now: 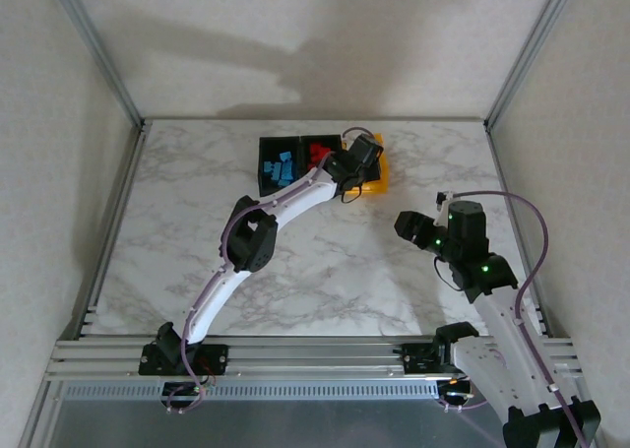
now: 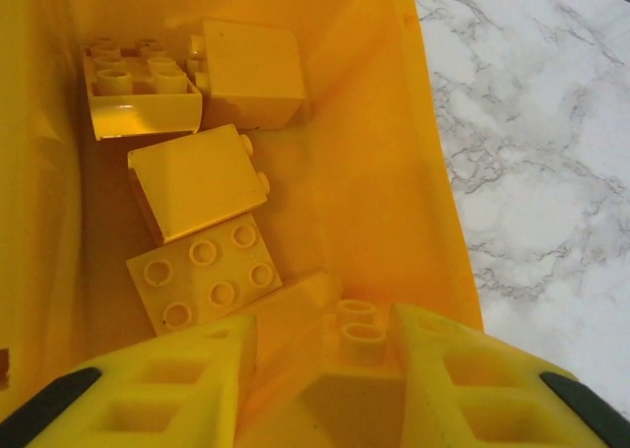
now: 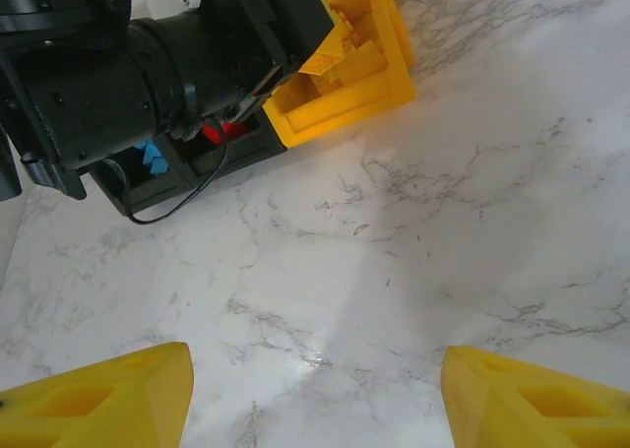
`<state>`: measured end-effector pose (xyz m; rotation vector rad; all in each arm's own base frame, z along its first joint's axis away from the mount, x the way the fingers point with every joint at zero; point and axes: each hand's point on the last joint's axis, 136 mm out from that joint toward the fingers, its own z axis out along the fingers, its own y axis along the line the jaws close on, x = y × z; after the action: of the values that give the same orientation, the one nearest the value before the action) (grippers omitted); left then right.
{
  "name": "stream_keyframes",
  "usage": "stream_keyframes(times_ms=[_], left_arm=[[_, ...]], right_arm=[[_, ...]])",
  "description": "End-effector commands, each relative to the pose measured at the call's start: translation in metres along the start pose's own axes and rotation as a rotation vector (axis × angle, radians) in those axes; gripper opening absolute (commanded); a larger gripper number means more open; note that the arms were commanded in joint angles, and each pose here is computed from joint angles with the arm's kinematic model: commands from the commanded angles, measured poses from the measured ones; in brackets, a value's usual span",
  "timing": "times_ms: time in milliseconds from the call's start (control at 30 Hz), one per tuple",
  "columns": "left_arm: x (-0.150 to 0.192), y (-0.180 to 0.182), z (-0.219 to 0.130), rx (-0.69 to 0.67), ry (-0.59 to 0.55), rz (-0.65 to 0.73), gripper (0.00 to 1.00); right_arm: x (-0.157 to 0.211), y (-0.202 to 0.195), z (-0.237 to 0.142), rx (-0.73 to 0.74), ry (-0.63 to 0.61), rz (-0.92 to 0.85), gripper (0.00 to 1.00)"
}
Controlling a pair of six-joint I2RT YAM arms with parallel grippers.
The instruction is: Sort the legos into containers by color
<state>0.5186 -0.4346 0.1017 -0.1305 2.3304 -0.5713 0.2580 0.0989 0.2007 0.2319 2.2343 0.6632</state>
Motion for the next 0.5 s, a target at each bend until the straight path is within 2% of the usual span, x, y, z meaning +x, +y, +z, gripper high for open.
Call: stream_keyframes(times_ms=[0,67,233,467], left_arm=[[-0.021,-0.003,0.001,0.014,-0.061,-0.028,0.41],[-0.021,-0.001,0.001,0.006,-0.061,-0.026,0.48],[-0.028,-0.006,-0.006,0.017,-0.075,-0.022,0.56],[-0.041,-0.029,-0.04,0.065,-0.088,-0.001,0.56]], right_arm=[[0.002,-0.005,-0.002,0.018,-0.002,-0.009,0.68],[0.002,-0.005,-0.002,0.017,-0.001,-0.006,0.68],[0.002,-0.005,-0.001,0.014,0.003,-0.005,0.68],[0.0,-0.003,-0.001,0.007,-0.004,-0.006,0.68]])
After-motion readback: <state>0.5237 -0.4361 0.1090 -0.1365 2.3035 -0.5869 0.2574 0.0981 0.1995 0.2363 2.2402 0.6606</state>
